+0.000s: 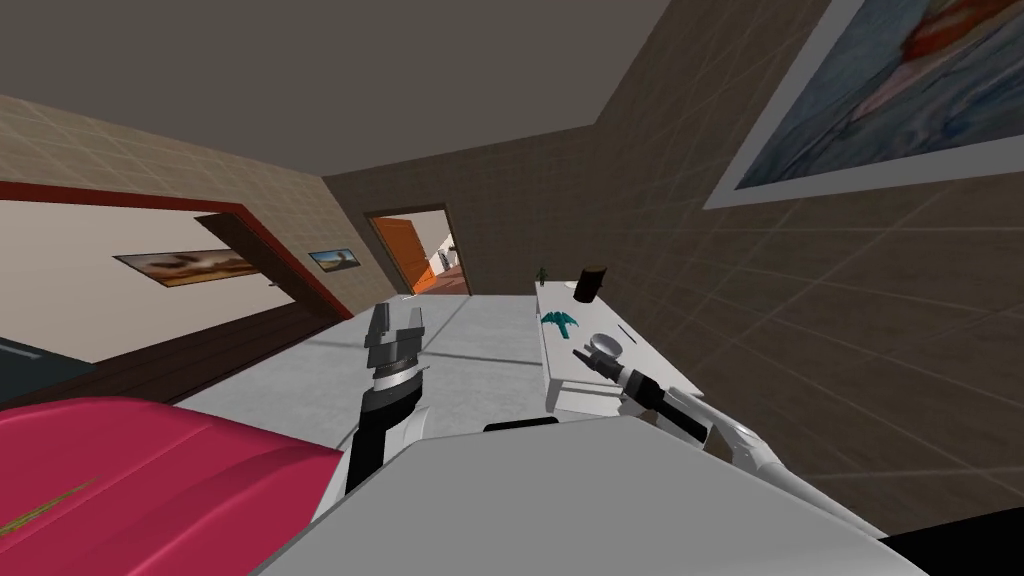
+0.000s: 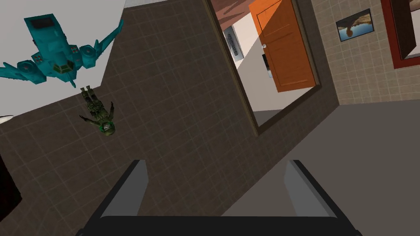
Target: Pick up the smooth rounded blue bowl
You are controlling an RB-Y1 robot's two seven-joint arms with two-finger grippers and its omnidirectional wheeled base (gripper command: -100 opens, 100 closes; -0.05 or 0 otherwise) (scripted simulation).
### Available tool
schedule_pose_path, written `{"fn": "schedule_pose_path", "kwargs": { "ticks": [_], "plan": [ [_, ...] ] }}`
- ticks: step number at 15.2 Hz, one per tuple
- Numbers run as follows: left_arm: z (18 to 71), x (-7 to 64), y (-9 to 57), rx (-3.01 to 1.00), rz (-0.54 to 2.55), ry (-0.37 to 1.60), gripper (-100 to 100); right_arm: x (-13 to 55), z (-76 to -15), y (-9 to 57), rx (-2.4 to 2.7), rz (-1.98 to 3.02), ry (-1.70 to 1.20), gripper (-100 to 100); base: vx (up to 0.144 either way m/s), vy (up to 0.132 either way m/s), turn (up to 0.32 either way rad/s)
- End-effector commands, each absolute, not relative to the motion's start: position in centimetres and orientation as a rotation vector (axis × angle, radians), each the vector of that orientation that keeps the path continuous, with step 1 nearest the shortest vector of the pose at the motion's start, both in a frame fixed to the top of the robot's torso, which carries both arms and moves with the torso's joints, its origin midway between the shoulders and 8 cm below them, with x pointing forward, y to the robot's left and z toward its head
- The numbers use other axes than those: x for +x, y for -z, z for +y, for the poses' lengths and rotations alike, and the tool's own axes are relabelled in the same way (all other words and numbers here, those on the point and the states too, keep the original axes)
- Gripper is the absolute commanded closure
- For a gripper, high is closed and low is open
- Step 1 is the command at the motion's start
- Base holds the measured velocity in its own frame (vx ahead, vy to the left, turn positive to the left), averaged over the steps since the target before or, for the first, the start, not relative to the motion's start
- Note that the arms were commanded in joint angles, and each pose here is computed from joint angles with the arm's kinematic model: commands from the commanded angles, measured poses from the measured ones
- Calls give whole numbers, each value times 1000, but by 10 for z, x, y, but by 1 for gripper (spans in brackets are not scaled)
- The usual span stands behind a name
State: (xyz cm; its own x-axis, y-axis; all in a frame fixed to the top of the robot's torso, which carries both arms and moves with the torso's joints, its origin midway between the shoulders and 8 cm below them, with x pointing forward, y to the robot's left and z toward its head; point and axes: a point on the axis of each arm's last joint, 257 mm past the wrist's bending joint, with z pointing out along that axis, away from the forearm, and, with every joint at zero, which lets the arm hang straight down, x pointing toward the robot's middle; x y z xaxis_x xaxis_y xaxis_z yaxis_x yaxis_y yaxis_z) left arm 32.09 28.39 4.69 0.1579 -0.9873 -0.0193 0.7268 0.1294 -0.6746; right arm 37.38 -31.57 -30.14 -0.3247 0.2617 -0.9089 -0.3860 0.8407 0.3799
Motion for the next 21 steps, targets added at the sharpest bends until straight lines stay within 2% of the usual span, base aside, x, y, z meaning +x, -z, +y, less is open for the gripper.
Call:
{"fn": "schedule_pose_path", "kwargs": {
  "ticks": [1,10,21],
  "plan": [
    [284,321,-47,-598,536,1335,0,367,-329,317,-137,1836,-605,-100,13,67,173],
    [284,321,-47,-598,536,1335,0,342,-388,366,-328,2009,-417,-100,23,54,131],
    [284,321,-47,-598,536,1335,0,265,-522,425,-722,2307,-58,-100,43,22,165]
  ]
}}
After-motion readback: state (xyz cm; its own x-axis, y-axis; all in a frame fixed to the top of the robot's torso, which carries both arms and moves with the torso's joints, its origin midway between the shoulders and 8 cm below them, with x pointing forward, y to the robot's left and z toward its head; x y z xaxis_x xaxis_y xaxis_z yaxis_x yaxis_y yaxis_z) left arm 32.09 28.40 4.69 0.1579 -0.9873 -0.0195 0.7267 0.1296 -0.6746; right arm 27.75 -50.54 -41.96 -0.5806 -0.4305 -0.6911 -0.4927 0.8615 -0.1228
